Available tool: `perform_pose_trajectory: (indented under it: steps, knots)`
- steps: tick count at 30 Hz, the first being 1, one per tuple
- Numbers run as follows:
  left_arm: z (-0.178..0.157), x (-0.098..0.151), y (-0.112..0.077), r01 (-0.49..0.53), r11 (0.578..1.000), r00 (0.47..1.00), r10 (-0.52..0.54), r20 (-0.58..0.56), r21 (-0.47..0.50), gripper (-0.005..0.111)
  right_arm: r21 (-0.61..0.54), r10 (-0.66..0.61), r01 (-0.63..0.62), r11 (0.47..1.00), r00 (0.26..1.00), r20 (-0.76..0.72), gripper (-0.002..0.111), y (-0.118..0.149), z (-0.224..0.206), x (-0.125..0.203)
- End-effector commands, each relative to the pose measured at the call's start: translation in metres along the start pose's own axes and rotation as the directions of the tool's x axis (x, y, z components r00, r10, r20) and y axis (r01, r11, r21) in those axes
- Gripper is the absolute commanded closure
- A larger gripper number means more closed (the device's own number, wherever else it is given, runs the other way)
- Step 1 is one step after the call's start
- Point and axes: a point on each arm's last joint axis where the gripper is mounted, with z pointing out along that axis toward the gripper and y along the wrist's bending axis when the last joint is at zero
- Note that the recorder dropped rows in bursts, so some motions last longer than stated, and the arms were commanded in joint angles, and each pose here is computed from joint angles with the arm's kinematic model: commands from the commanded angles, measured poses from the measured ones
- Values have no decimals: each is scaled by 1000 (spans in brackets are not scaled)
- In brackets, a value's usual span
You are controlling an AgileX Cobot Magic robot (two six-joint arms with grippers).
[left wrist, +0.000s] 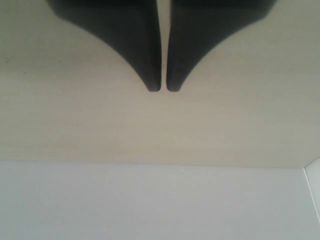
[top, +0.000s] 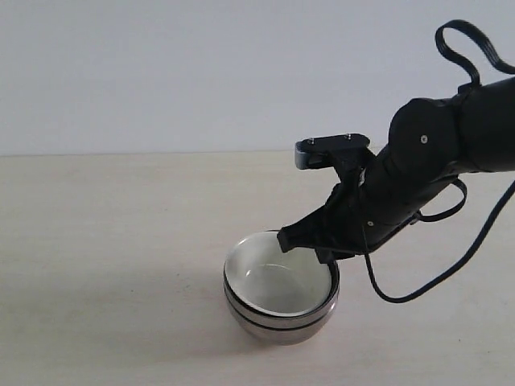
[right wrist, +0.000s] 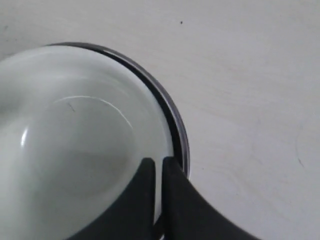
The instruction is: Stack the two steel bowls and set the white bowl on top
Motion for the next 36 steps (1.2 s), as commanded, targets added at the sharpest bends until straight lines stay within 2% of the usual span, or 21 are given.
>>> perform_pose_trajectory:
  steps: [1,5,10,15,26,36]
  knots:
    - [0,1,0,-9,1000,1000,9,0,-3,103,-10,-4,5,1000,996,87,108,3,-25,-7]
    - [0,1,0,-9,1000,1000,9,0,-3,103,-50,-17,26,998,984,175,108,20,-34,-12]
    - [0,1,0,-9,1000,1000,9,0,-3,103,-123,-95,126,984,968,232,108,69,-23,-6]
    - [0,1,0,-9,1000,1000,9,0,-3,103,-157,-144,187,970,957,251,108,100,-3,3]
    - [0,1,0,-9,1000,1000,9,0,-3,103,-142,-135,162,976,973,185,108,97,27,10]
    - [0,1,0,-9,1000,1000,9,0,-3,103,-133,-151,189,973,955,253,108,97,26,4]
